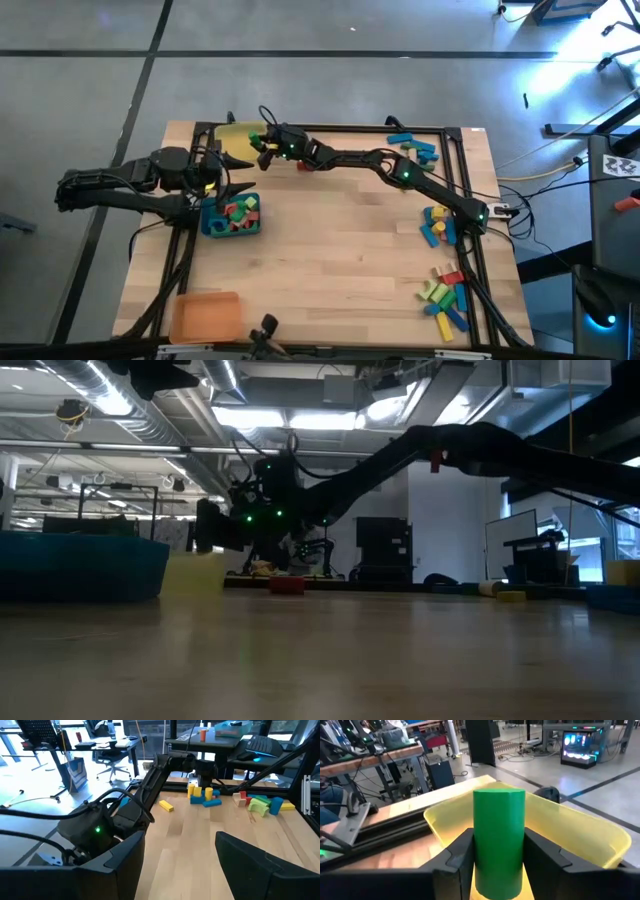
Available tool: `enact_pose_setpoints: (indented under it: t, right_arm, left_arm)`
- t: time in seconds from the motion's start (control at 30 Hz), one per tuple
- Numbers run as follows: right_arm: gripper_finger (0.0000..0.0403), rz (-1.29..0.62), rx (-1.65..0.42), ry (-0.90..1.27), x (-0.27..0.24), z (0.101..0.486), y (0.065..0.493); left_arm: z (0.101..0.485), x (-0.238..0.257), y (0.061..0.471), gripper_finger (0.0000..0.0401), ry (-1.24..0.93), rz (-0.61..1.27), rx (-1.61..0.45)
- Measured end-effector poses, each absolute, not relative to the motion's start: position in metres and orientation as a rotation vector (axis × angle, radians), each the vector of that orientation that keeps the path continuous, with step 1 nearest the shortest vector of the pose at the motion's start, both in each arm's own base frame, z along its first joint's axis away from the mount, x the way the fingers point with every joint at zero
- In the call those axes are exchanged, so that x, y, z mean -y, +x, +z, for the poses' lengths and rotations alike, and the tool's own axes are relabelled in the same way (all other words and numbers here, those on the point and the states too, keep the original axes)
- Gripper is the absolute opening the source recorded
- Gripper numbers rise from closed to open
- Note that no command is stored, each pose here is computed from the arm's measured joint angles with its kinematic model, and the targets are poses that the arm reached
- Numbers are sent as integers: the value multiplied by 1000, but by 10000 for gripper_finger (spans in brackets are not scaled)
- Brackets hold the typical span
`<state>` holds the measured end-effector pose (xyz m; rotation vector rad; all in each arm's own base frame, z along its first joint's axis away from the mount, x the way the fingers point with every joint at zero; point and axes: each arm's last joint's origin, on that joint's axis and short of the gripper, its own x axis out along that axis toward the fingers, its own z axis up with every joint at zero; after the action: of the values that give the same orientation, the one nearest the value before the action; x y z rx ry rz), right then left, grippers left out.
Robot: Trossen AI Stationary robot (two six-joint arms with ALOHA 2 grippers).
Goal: Sort blocks by size
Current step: Put the green cylindrical block into the yellow bin, then put the red cylindrical block into the yellow bin
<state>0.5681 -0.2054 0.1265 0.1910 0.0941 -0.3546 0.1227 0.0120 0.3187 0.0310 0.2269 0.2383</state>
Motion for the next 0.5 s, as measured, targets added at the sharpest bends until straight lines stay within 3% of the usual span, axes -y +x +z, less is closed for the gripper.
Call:
enact_pose_setpoints:
  t: [0.17,0.5]
  right_arm:
    - [152,-364,-98,194,206,126,568]
    - [219,-360,-105,199,205,125,568]
  left_arm:
    - [319,-12,123,227,42,237,-226]
    - [319,-12,123,227,42,237,-224]
